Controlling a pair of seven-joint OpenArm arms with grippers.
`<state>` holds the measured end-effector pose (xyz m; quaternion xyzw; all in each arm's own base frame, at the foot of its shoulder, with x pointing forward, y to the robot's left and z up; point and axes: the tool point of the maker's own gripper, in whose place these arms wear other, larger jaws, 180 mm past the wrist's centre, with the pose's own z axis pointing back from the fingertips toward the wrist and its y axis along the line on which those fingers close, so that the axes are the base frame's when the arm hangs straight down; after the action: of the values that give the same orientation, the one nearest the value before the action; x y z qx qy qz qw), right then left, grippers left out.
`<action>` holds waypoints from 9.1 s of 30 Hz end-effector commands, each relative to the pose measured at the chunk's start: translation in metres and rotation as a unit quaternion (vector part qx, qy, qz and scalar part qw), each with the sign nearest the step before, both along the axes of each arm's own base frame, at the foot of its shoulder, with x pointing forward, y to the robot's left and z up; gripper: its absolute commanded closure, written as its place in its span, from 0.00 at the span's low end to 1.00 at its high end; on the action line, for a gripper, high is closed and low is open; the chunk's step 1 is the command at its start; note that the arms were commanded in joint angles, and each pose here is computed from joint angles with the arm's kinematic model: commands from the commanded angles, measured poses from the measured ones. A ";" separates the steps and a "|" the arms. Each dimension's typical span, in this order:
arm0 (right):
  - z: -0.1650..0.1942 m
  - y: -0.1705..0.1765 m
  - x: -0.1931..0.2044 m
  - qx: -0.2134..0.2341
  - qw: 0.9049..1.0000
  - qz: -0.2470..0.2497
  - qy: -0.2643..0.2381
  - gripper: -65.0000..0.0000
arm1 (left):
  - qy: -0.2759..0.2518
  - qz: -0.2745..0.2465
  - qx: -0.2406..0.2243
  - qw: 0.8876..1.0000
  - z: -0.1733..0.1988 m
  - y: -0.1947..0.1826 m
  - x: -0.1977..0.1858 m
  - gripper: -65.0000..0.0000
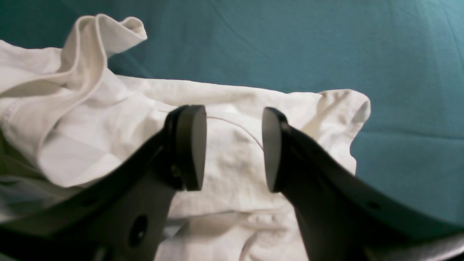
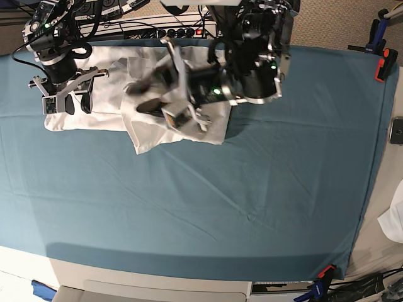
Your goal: Fold the T-shirt properly
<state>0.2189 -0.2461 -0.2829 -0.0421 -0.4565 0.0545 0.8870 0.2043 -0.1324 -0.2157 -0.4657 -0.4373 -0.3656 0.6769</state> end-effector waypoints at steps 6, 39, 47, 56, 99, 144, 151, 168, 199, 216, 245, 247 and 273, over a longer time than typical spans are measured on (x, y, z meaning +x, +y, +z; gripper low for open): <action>0.011 0.001 0.005 -0.003 1.000 0.005 -0.024 0.61 | 0.021 0.096 0.073 0.992 -0.032 0.069 0.032 1.00; 0.012 0.001 0.006 -0.002 1.000 0.005 -0.026 0.61 | 0.014 0.110 0.181 0.977 -0.081 0.007 -0.037 1.00; 0.012 0.001 0.006 -0.003 1.000 0.005 -0.026 0.61 | -0.057 0.124 0.185 0.973 -0.054 -0.001 -0.014 1.00; 0.013 0.001 0.006 -0.002 1.000 0.005 -0.027 0.61 | -0.030 0.249 0.319 0.914 -0.099 0.100 0.015 1.00; 0.014 0.001 0.007 -0.002 0.999 0.006 -0.031 0.61 | -0.024 0.159 0.248 0.955 -0.098 0.006 -0.015 1.00; 0.037 0.082 0.000 0.162 0.969 0.176 -0.066 0.61 | -0.009 0.145 0.163 0.976 -0.075 0.060 0.055 1.00; 0.051 0.100 -0.001 0.218 0.951 0.201 -0.085 0.61 | 0.042 0.138 0.193 0.971 -0.115 0.063 0.049 1.00; 0.034 0.201 0.016 0.215 0.930 0.286 -0.078 1.00 | 0.053 0.137 0.206 0.967 -0.127 0.066 0.047 1.00; -0.076 0.164 0.073 0.233 0.949 0.208 0.042 1.00 | 0.085 0.121 0.218 0.965 -0.145 0.066 0.020 1.00; -0.075 0.049 0.084 0.113 0.988 0.102 0.038 1.00 | 0.086 0.124 0.236 0.960 -0.153 0.070 0.015 1.00; 0.004 0.149 0.023 0.360 0.909 0.206 -0.042 1.00 | 0.089 0.124 0.235 0.960 -0.155 0.070 0.012 1.00; -0.001 0.162 0.013 0.374 0.901 0.218 -0.024 1.00 | 0.089 0.124 0.234 0.960 -0.155 0.070 0.012 1.00; -0.092 0.104 -0.050 0.260 0.950 0.067 0.158 1.00 | 0.088 0.124 0.233 0.961 -0.154 0.070 0.013 1.00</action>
<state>0.1653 -0.1357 -0.3808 0.2391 -0.2979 -0.0011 0.9242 0.2120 -0.0579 -0.3801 -0.2581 -0.3153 -0.3310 0.8511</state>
